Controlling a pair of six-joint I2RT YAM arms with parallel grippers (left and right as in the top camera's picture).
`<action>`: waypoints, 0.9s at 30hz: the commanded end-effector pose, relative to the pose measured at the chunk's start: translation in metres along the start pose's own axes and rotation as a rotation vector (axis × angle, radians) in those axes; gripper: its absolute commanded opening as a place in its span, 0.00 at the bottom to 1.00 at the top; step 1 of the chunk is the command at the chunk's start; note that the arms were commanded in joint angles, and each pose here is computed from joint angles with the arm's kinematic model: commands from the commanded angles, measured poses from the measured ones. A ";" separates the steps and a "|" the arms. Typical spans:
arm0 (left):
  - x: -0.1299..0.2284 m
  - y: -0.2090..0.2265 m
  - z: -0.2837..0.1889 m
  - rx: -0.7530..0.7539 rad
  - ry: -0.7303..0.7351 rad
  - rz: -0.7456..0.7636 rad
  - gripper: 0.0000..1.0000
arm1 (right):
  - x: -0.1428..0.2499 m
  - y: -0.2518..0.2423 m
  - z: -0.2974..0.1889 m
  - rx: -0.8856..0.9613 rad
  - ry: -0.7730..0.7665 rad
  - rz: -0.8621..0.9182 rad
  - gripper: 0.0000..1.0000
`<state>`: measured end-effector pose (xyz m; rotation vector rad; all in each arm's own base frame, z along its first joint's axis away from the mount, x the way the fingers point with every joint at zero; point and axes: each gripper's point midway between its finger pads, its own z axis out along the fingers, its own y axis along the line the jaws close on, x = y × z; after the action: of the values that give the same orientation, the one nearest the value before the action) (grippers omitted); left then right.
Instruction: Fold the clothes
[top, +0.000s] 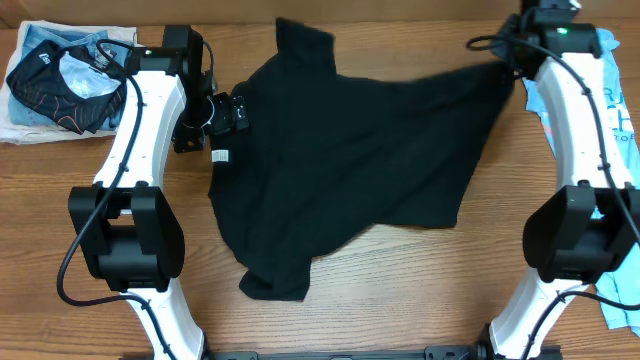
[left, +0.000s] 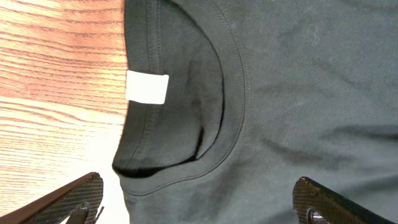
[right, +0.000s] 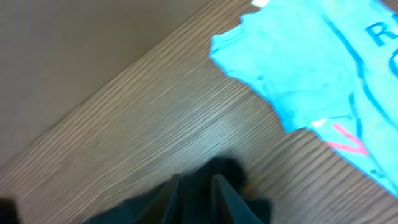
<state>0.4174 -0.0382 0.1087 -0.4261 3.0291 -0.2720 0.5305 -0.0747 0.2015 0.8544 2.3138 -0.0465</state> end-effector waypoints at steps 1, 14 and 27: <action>0.002 0.000 -0.011 0.002 -0.023 -0.004 1.00 | -0.013 0.005 -0.015 -0.020 -0.041 -0.024 0.25; -0.003 -0.003 -0.016 0.012 -0.047 0.005 1.00 | -0.021 -0.008 -0.083 -0.034 -0.070 0.003 1.00; 0.032 -0.001 -0.080 0.009 -0.073 0.006 1.00 | 0.023 -0.030 -0.148 -0.057 0.096 -0.009 1.00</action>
<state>0.3867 -0.0369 0.1567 -0.4215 3.0130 -0.2695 0.4156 -0.0589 0.3057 0.8364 2.3465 -0.0100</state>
